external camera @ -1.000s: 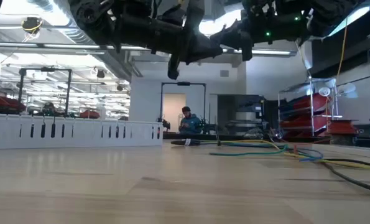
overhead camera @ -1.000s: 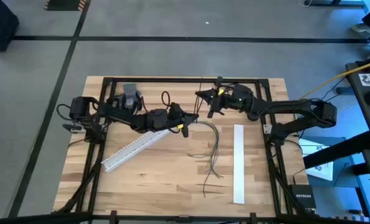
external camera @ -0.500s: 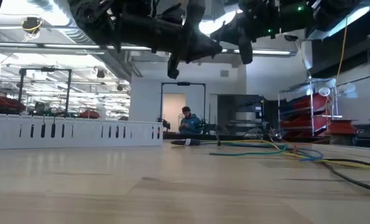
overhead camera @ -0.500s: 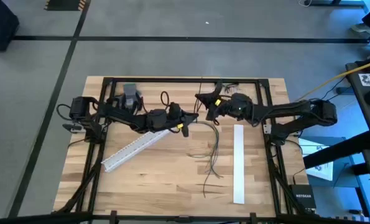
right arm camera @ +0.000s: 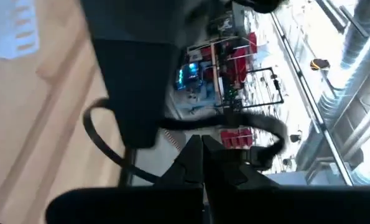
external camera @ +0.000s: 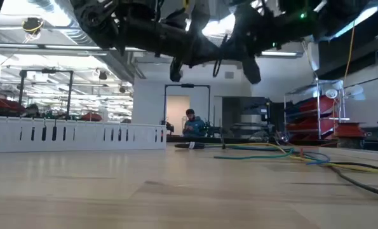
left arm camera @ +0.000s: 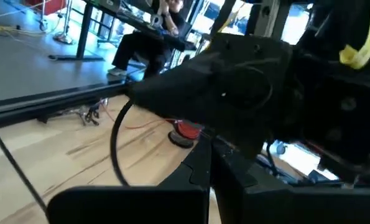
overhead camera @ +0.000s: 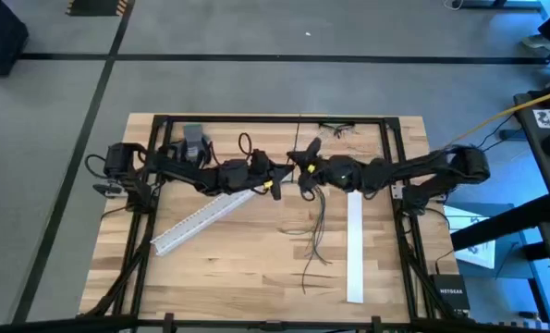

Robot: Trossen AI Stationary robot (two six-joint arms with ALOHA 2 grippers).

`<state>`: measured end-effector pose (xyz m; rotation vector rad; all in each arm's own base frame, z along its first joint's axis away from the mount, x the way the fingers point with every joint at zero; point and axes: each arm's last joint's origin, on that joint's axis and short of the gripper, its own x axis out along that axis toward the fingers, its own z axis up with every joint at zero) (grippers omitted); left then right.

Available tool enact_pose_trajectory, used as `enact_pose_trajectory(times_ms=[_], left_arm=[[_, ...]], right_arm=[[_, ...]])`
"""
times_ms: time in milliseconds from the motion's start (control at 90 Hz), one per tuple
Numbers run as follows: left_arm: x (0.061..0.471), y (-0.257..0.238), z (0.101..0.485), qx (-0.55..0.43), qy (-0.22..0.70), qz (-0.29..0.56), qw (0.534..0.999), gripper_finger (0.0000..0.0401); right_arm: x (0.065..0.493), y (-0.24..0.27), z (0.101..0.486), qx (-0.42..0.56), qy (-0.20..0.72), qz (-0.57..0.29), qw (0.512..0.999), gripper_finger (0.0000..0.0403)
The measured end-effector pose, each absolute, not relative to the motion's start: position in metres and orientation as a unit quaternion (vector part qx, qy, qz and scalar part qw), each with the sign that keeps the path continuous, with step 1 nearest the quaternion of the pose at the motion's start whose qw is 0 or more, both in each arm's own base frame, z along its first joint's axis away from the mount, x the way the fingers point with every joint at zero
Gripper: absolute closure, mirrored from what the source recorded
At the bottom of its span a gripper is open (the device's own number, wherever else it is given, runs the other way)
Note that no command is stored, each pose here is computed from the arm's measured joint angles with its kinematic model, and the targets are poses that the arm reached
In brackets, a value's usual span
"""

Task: Ziptie cables
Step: Wrap the black zip tie on the colored cables

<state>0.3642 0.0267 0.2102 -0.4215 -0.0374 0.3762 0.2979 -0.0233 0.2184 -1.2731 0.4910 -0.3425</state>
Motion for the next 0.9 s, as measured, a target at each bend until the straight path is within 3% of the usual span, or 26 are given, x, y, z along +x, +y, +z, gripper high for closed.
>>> enact_pose_trajectory(times_ms=[122,344,578,900], left_arm=[[0.364,0.027,0.206,-0.19,0.006,0.191,0.963,0.0401],[0.362,0.027,0.196,-0.177,0.059,0.202,0.961,0.0401],[0.363,0.028,0.2,-0.169,0.034,0.209,0.963,0.0401],[0.363,0.029,0.199,-0.153,0.047,0.197,0.967,0.0398]], right_arm=[[0.301,-0.021,0.218,-0.611,0.231,-0.187,0.734,0.0403],[0.299,-0.022,0.226,-0.609,0.217,-0.204,0.735,0.0403],[0.299,-0.016,0.213,-0.533,0.223,-0.162,0.8,0.0403],[0.299,-0.015,0.213,-0.523,0.229,-0.18,0.801,0.0403]])
